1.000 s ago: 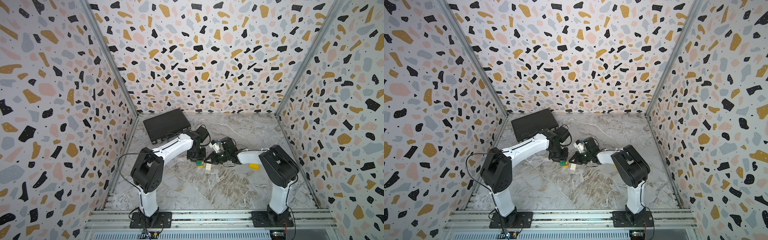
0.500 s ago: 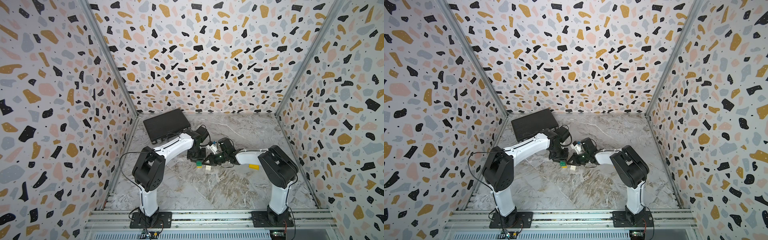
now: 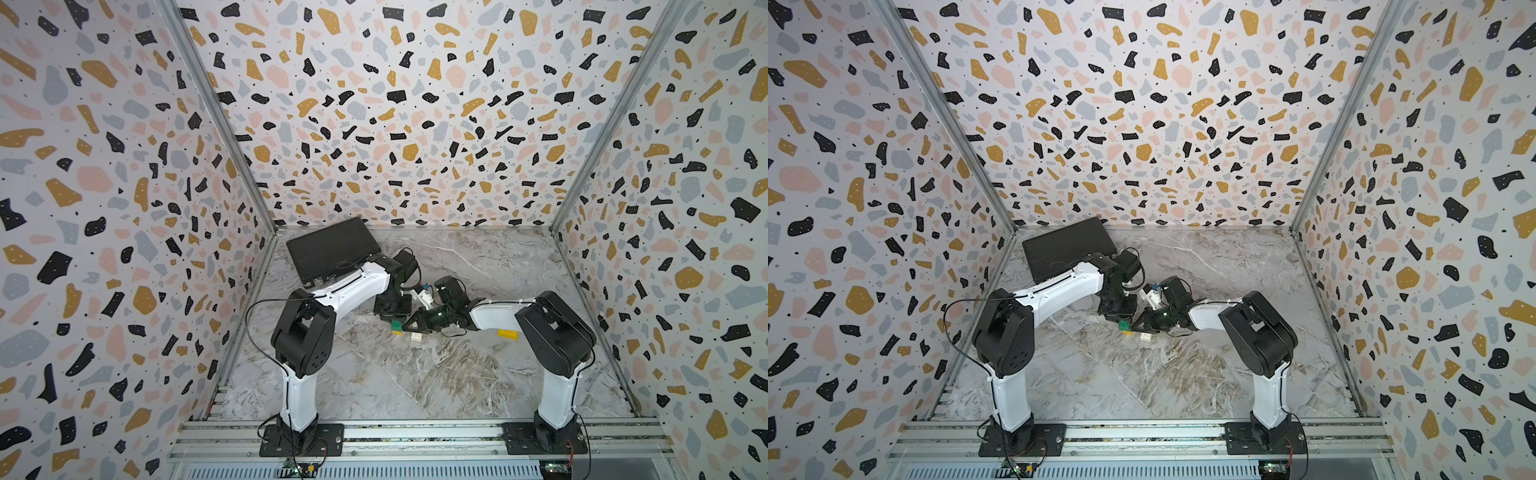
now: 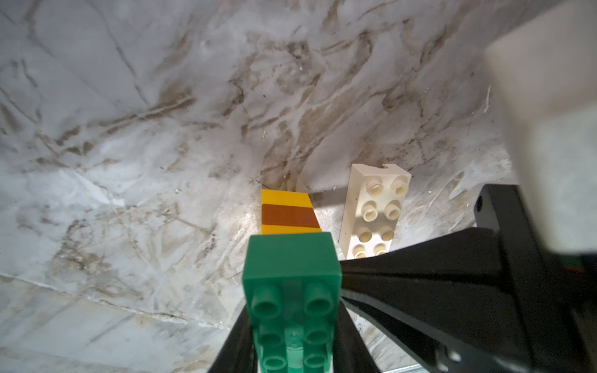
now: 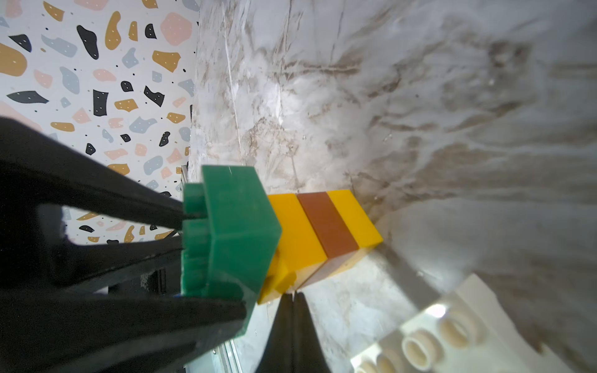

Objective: Assemble an ice cream with lego
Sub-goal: Assemble the lego brick with the lego brick.

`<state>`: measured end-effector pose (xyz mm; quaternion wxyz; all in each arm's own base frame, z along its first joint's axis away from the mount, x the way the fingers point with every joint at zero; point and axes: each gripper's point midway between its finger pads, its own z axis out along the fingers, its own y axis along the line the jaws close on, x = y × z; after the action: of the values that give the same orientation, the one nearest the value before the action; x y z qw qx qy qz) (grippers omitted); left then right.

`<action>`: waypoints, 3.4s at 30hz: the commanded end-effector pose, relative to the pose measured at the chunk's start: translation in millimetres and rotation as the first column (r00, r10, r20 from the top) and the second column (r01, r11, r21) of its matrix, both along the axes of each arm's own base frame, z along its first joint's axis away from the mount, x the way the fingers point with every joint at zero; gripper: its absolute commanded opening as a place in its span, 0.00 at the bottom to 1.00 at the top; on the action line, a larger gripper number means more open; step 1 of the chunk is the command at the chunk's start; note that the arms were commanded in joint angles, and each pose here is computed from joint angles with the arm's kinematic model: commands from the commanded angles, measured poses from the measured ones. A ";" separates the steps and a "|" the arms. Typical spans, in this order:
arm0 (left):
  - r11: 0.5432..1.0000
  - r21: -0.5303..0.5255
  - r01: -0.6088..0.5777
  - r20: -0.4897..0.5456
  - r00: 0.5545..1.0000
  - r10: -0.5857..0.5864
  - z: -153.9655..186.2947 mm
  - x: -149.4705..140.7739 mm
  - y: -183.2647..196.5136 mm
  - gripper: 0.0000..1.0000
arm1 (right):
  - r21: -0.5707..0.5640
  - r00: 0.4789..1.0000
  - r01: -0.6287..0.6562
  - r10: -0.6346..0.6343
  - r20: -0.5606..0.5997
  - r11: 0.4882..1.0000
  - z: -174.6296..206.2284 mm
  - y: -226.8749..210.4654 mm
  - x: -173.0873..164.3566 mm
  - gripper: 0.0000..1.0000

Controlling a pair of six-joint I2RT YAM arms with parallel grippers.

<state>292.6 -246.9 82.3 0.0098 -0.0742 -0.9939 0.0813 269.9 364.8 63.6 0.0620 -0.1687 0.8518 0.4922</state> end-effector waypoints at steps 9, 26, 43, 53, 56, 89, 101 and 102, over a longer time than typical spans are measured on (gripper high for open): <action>0.980 0.043 0.196 -0.098 0.977 -0.191 -32.1 -10.9 5.7 0.00 | -0.024 0.999 -0.001 0.002 0.043 1.000 5.9 -1.5 0.6 0.06; 0.978 0.142 0.154 -0.075 0.987 -0.144 -32.6 0.8 3.7 0.04 | -0.034 0.997 0.065 -0.063 0.054 0.997 5.4 -13.1 12.1 0.07; 0.975 0.152 0.160 -0.046 0.987 -0.154 -37.1 12.8 -11.6 0.17 | -0.030 0.996 0.067 -0.065 0.059 0.997 7.0 -13.9 12.3 0.21; 0.977 0.143 0.158 0.004 0.987 -0.160 -19.1 21.6 -13.4 0.25 | -0.029 0.996 0.074 -0.072 0.059 0.997 7.9 -15.6 13.5 0.25; 0.978 0.137 0.158 0.011 0.987 -0.161 -15.1 23.0 -15.3 0.28 | -0.030 0.996 0.074 -0.072 0.058 0.997 7.5 -15.8 13.2 0.25; 0.974 0.101 0.200 0.041 0.978 -0.205 13.1 36.2 -15.9 0.63 | -0.014 0.990 0.125 -0.124 0.063 0.992 12.9 -26.3 21.1 0.29; 0.984 0.059 0.167 0.140 0.975 -0.174 63.3 33.2 -6.5 0.82 | -0.014 0.988 0.145 -0.144 0.055 0.989 11.5 -30.4 24.4 0.30; 0.985 0.061 0.160 0.144 0.975 -0.168 65.3 32.6 -3.4 0.80 | -0.013 0.988 0.146 -0.145 0.057 0.989 12.2 -30.3 24.9 0.30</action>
<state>330.1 -262.7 127.4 -0.0449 -0.1720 -0.9829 0.0485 291.4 335.3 60.3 0.1013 -0.1178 0.8703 0.4673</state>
